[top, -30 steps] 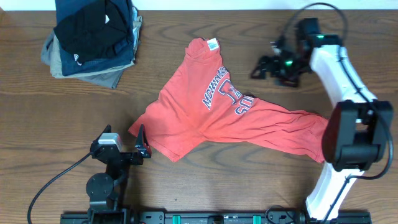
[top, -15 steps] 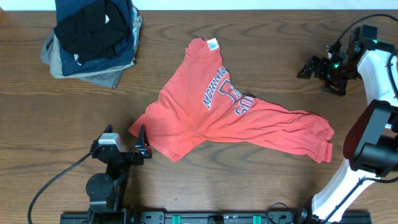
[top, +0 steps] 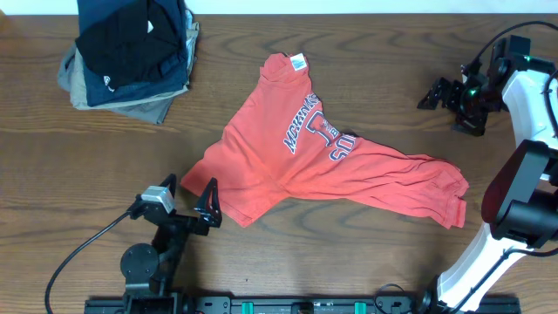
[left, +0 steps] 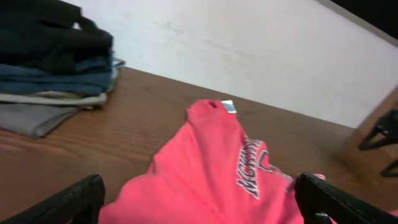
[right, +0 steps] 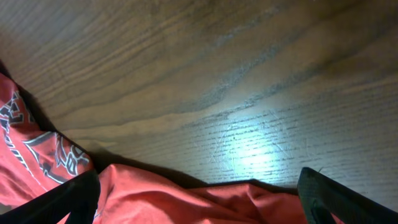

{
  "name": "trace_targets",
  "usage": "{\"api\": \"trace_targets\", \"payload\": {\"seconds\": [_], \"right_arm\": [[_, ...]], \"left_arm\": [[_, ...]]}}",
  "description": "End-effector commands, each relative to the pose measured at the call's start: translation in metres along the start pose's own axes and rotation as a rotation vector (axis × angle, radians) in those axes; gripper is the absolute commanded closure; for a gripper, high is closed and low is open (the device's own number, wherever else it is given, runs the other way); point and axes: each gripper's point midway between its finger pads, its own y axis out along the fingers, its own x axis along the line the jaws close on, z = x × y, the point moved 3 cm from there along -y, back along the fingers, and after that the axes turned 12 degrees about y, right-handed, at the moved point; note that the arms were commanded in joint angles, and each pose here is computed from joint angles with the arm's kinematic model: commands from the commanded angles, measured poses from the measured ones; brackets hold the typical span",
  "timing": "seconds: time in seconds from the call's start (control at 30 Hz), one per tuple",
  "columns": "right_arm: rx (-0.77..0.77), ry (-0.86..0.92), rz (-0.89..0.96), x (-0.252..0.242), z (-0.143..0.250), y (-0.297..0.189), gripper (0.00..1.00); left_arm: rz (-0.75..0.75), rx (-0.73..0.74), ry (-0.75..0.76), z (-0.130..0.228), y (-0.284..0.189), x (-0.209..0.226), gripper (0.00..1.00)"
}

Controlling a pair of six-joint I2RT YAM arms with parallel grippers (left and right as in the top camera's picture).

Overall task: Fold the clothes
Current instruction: 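Reach the left gripper to the shirt's left sleeve and grasp it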

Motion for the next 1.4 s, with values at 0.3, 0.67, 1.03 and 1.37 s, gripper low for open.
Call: {"api": "trace_targets", "payload": {"seconds": [0.3,0.67,1.03,1.37], "right_arm": [[0.056,0.116,-0.137,0.021,0.009,-0.010,0.01],[0.097,0.122,-0.191,0.028,0.015,-0.012,0.01],[0.120,0.109,-0.176,0.025,0.021,-0.012,0.01],[0.154,0.030,-0.156,0.040,0.036,-0.004,0.01]], "left_arm": [[0.131,0.091,0.019,-0.020,0.007,-0.021,0.02],[0.098,0.732,-0.062,-0.029,0.075,-0.002,0.02],[-0.057,1.068,-0.136,0.058,0.102,0.042,0.02],[-0.282,1.213,-0.068,0.094,0.091,0.079,0.02]]}}
